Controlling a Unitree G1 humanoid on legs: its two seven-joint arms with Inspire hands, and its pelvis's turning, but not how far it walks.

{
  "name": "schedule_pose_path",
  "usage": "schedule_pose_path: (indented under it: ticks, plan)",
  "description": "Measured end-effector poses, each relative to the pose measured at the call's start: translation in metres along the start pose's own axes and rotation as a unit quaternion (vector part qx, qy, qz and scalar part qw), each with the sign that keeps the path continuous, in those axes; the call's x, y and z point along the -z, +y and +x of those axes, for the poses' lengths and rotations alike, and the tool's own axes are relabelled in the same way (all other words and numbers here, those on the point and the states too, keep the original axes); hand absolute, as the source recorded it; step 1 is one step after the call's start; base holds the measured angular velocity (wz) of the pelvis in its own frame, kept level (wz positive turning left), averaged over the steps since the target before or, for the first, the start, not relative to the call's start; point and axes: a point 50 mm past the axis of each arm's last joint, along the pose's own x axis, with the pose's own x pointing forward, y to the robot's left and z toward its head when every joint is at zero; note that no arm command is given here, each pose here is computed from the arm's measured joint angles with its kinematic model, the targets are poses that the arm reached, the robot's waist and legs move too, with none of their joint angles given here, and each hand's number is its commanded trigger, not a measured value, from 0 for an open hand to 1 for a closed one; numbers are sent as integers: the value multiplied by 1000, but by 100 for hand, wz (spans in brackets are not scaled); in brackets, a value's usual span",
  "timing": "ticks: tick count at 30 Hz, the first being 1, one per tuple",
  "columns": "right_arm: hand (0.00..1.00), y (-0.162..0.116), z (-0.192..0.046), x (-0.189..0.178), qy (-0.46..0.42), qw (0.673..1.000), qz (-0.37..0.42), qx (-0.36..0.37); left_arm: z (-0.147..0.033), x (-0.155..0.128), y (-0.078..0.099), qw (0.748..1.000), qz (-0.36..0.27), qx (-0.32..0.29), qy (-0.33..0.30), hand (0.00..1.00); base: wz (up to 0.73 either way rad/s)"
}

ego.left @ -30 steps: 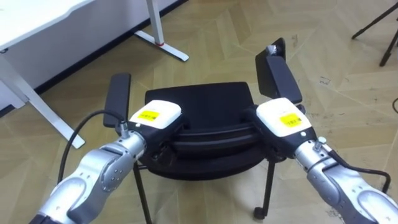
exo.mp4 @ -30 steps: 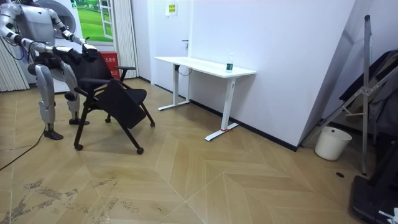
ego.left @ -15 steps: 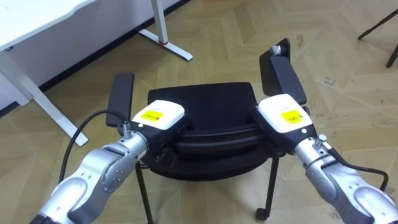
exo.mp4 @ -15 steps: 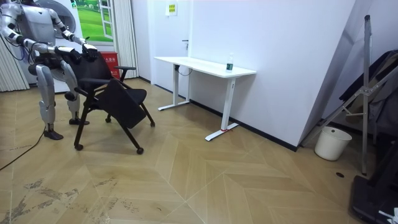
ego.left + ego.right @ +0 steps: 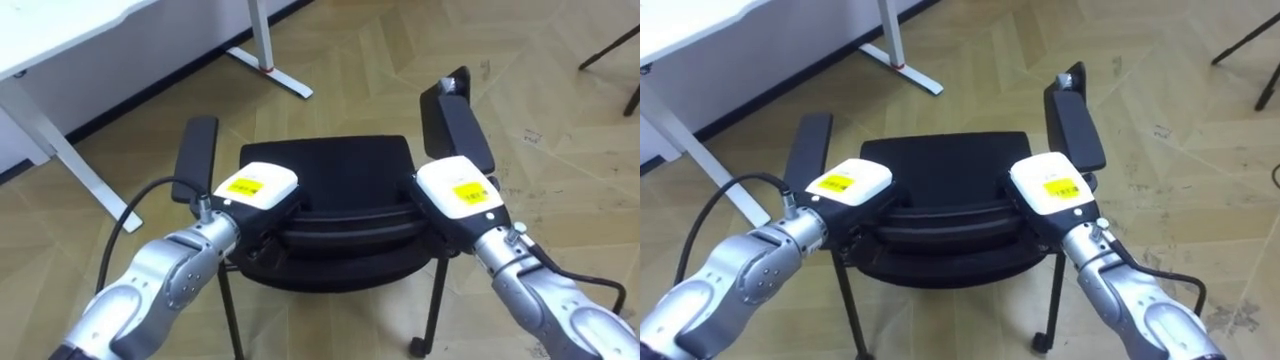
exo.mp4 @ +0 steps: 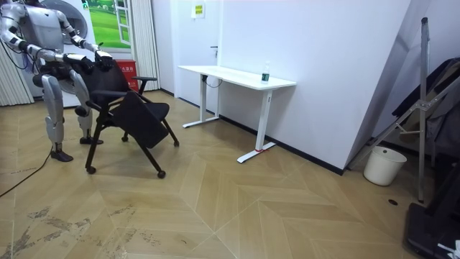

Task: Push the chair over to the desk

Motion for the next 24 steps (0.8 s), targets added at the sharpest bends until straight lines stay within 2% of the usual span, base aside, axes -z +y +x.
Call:
schedule_pose_path:
  ticks: [5, 14, 19, 21, 24]
  plan:
    - [100, 11, -2, 0, 10, 1000, 18, -17, 3, 1, -4, 1000, 2, 7, 4, 100, 10]
    - [100, 13, -5, 2, 7, 999, 25, -22, 4, -1, -12, 1000, -9, 16, -1, 100, 10]
    - [100, 16, -17, 8, 7, 999, 24, -24, 2, -7, -18, 999, -10, 22, -28, 100, -49]
    - [100, 16, -17, 7, 10, 999, 35, -17, 1, -5, -13, 1000, -6, 8, -27, 100, 1]
    - [100, 12, -13, 8, 17, 999, 43, 10, 3, -3, 3, 999, 19, -9, -36, 100, 4]
